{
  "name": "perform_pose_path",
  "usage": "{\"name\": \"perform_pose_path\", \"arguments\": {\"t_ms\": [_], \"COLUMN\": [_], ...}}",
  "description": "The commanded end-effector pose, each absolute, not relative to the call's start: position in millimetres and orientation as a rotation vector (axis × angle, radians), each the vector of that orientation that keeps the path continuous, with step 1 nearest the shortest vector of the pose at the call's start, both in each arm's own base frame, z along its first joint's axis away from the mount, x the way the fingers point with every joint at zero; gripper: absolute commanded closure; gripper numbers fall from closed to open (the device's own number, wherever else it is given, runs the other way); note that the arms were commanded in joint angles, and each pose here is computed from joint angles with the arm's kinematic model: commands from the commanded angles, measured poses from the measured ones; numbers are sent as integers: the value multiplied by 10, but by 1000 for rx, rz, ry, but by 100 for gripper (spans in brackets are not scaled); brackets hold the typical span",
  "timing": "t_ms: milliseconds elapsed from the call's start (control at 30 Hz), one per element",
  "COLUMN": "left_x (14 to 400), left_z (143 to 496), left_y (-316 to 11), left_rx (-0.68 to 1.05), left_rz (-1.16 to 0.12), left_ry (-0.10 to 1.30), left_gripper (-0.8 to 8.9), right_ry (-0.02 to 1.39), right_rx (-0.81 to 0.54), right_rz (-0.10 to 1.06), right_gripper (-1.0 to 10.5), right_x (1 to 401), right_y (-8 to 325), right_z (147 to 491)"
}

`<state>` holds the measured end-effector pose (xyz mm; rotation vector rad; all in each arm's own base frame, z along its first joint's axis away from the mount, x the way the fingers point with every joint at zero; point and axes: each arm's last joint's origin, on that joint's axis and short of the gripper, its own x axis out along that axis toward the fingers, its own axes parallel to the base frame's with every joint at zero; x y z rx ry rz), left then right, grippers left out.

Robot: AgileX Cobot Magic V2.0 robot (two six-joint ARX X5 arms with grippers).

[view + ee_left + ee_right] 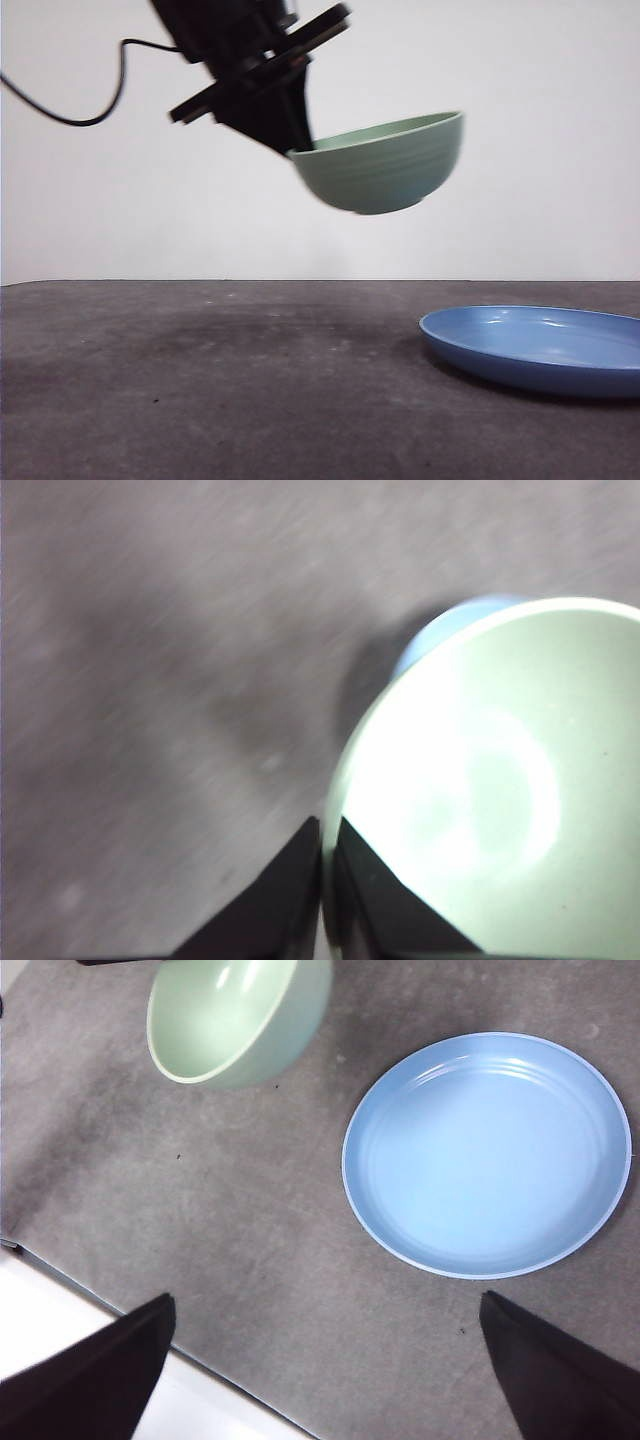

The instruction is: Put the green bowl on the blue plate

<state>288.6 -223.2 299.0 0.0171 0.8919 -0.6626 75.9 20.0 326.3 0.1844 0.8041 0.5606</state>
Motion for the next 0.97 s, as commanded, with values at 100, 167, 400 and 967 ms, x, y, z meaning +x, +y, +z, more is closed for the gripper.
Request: {"name": "perform_pose_path", "arguments": {"t_ms": [100,167,400,967], "left_x": [3008,3054,3219,3305], "left_z": [2864,2797,2532,2090], "left_y": [-2599,-2762,-3234,-3643], "left_rx": [20,29,71,155], "left_rz": [-697,-714,-751,-768], "left_ry": [921,931,977,1069], "left_gripper": [796,796,796,765], "right_ry": [764,754,711,691], "right_rx": [184,183,168,163], "right_rz": [555,556,540,539], "right_gripper": [459,459,458,458], "right_x": [750,742,703,672], "right_y": [200,199,191,188], "right_z": [3372,3399,3519,3586]}}
